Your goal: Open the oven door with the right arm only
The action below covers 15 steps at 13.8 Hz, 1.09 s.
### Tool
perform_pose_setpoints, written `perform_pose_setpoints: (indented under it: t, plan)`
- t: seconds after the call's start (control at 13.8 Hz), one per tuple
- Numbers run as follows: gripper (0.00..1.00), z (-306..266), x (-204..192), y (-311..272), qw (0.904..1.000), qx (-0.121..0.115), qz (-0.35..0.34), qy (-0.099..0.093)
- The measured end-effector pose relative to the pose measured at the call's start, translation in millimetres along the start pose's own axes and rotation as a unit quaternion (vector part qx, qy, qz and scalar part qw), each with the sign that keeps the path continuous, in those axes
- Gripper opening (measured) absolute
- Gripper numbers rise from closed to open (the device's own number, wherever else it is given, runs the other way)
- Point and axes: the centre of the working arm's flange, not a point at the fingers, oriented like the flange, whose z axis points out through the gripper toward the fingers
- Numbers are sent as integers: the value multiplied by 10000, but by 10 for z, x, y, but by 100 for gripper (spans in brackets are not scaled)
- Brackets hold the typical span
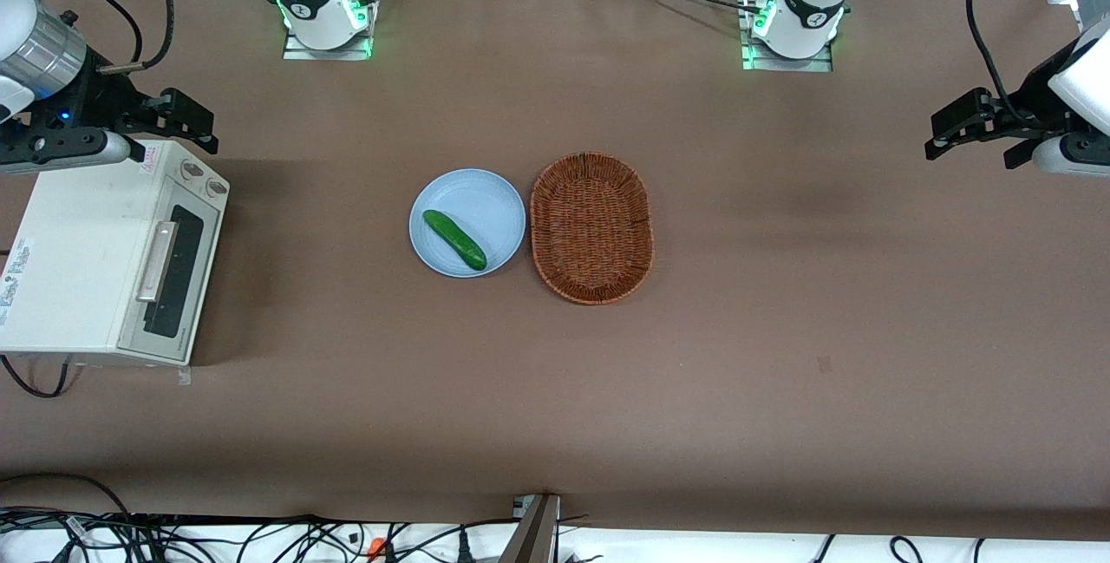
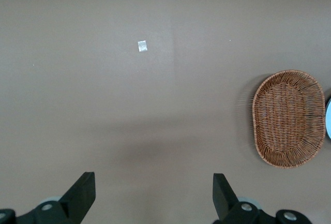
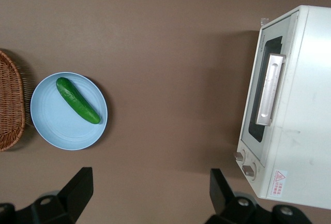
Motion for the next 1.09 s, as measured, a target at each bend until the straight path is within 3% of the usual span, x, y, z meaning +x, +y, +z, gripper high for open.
perform_pose_setpoints:
  t: [1.09]
  plan:
    - [100, 36, -51, 33, 9996, -142, -83, -231]
